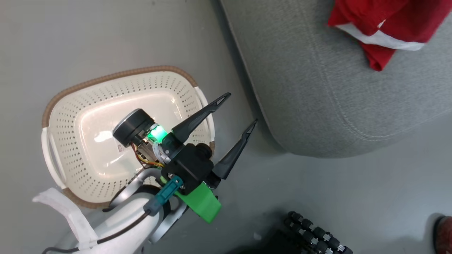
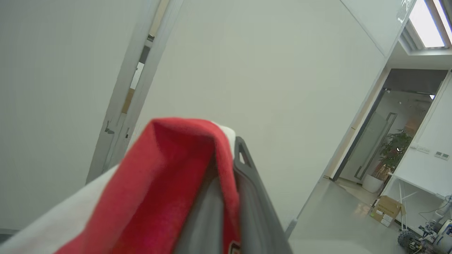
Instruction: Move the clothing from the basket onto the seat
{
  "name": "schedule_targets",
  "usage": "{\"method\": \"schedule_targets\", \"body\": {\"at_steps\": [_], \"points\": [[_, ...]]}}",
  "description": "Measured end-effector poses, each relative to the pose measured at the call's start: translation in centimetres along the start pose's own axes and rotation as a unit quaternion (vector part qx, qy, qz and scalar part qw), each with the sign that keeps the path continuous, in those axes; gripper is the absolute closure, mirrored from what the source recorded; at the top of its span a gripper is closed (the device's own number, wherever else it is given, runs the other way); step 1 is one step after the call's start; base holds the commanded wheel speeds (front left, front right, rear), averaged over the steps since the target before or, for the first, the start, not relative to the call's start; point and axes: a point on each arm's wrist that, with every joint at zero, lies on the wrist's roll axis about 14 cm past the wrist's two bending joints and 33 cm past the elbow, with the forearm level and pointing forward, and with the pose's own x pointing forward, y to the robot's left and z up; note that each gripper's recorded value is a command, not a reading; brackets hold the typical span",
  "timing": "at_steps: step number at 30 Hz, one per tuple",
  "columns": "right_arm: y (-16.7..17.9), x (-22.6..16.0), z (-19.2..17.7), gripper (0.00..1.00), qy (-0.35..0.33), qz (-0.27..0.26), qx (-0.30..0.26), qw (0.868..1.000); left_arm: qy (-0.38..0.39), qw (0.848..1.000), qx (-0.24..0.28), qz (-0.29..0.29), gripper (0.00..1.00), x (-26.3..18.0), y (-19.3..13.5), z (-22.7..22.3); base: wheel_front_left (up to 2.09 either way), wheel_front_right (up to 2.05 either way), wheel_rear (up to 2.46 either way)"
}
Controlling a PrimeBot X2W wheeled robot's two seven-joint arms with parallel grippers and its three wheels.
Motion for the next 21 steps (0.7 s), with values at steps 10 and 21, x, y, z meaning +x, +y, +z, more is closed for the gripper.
{"method": "schedule_targets", "body": {"at_steps": [10, 21], "points": [[1.1, -5.2, -13.8, 0.0, 0.187, -0.036, -0.002, 0.982, 0.016, 0.998, -0.016, 0.051, 0.0, -1.5, 3.4, -2.8, 0.0, 0.0, 0.0], [2.3, -10.2, -10.8, 0.0, 0.161, -0.058, 0.037, 0.985, -0.06, 0.987, -0.069, 0.134, 0.0, -2.7, 5.6, 1.0, 0.0, 0.0, 0.0]]}}
